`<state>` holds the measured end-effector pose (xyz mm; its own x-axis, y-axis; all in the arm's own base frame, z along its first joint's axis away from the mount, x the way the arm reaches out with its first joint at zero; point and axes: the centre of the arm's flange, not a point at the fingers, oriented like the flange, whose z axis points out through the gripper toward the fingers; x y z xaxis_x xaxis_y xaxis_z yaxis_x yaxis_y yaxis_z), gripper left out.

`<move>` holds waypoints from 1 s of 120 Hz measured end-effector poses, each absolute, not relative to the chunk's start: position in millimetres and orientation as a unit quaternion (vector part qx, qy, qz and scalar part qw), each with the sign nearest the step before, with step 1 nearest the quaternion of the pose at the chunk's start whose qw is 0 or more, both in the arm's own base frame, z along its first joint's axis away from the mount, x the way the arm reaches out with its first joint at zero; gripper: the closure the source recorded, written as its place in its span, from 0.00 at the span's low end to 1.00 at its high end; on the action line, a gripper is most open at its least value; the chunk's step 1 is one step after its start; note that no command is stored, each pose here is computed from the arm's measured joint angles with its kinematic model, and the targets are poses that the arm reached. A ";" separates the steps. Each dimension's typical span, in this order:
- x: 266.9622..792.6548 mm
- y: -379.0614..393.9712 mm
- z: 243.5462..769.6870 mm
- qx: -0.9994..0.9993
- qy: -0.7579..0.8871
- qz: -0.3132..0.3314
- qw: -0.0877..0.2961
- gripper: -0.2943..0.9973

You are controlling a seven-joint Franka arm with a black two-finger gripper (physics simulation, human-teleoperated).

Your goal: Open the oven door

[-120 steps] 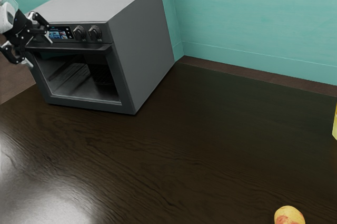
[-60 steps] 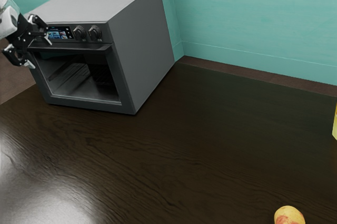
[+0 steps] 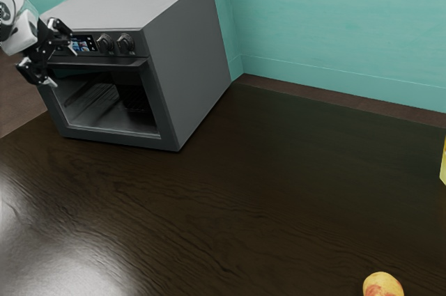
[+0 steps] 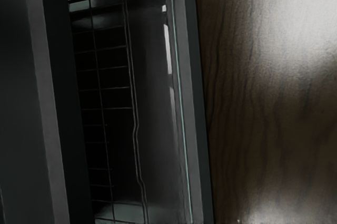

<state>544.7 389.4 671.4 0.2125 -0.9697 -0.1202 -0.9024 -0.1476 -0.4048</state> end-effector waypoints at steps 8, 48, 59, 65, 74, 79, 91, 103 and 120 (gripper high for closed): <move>548.0 390.7 666.0 -0.754 0.621 -0.082 0.198 0.23; 551.6 400.2 660.6 -0.757 0.615 -0.088 0.204 0.23; 553.5 400.7 657.7 -0.757 0.615 -0.087 0.203 0.23; 554.0 401.3 656.2 -0.758 0.614 -0.086 0.202 0.23; 554.8 401.8 654.5 -0.759 0.614 -0.086 0.201 0.23; 555.2 401.8 653.8 -0.759 0.614 -0.086 0.201 0.23; 556.0 401.3 653.0 -0.759 0.614 -0.086 0.201 0.23; 557.6 402.0 648.0 -0.760 0.614 -0.085 0.197 0.22; 557.3 401.5 646.5 -0.761 0.613 -0.086 0.195 0.24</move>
<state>557.3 401.5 646.5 0.2332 -0.9664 -0.1084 -0.8997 -0.1722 -0.4011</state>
